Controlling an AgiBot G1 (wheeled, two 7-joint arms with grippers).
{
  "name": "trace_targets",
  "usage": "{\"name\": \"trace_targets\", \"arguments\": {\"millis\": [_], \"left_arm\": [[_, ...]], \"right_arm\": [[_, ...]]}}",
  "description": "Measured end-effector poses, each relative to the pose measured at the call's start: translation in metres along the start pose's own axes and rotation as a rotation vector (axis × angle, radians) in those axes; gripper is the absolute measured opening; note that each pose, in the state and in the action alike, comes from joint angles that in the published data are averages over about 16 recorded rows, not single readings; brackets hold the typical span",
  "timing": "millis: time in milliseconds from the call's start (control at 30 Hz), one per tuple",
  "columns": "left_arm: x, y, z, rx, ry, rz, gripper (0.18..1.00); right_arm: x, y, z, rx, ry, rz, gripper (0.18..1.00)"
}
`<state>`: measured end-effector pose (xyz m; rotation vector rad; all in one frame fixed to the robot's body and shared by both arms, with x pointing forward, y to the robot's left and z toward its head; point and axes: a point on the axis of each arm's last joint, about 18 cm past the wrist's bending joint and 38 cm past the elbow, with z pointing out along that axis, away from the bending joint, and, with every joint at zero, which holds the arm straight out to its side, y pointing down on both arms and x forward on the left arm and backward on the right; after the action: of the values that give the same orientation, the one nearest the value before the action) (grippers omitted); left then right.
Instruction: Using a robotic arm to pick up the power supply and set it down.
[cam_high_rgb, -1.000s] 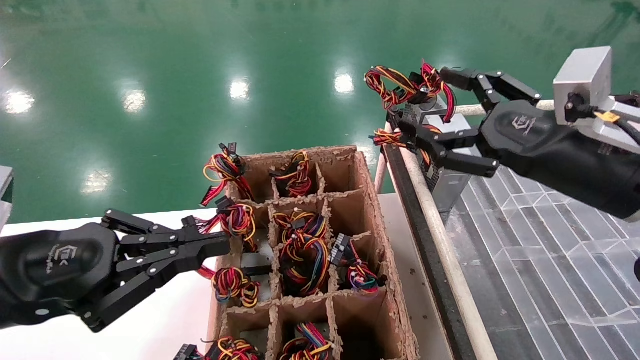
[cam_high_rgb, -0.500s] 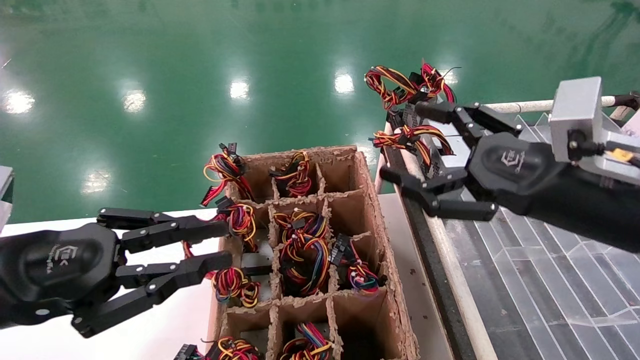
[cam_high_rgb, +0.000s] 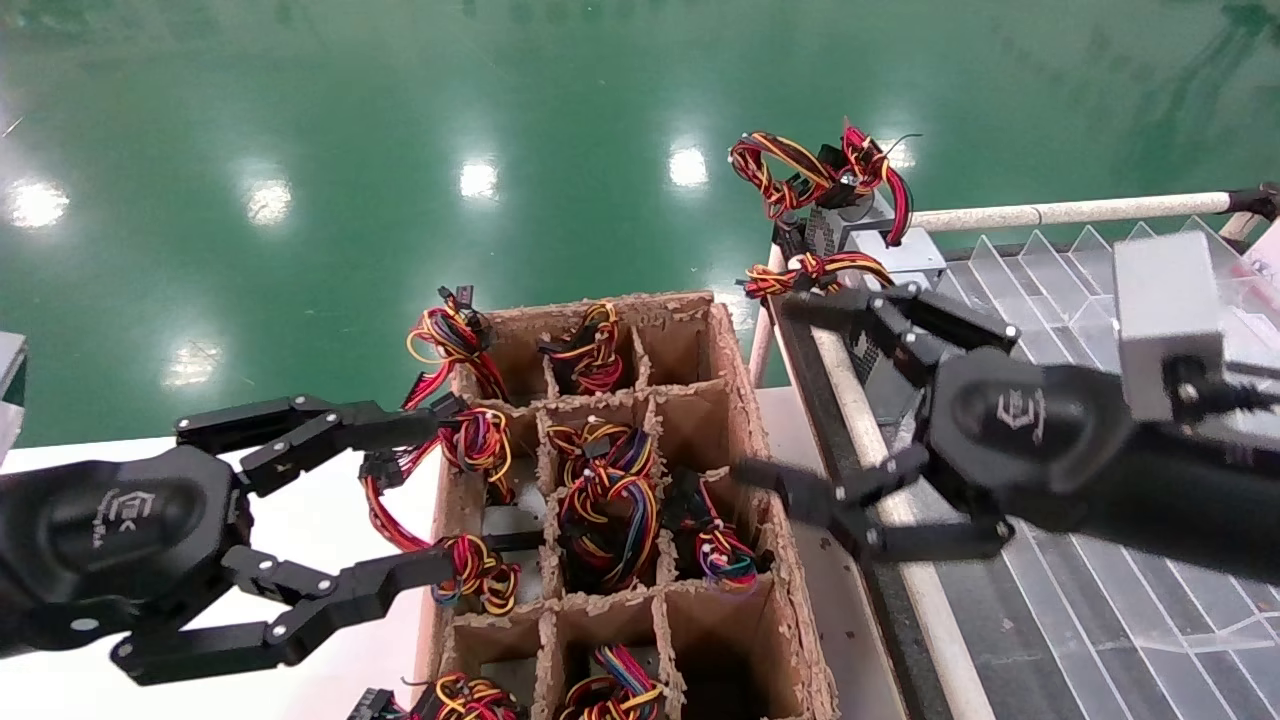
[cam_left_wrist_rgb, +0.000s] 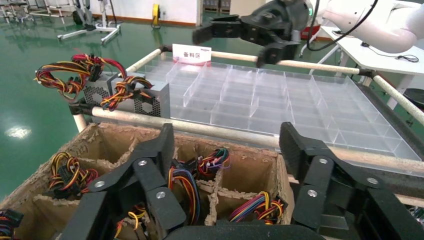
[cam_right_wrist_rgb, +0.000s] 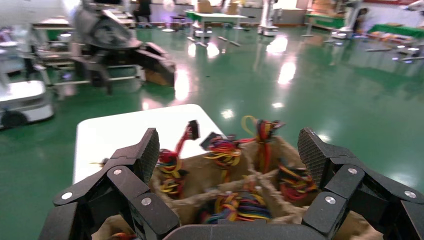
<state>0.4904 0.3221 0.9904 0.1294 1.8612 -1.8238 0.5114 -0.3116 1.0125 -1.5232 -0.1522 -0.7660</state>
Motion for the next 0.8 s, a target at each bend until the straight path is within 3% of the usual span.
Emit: {"name": "trace_targets", "arguments": {"millis": [333,800], "left_arm": [[0.000,0.000,0.000,0.000,0.000,0.000,0.870],[0.000,0.000,0.000,0.000,0.000,0.000,0.989]], "right_arm": [[-0.025,-0.002,-0.003,-0.001,-0.116,0.050,1.000],[-0.046,-0.004,-0.007,-0.003,-0.210,0.089,1.000]]}}
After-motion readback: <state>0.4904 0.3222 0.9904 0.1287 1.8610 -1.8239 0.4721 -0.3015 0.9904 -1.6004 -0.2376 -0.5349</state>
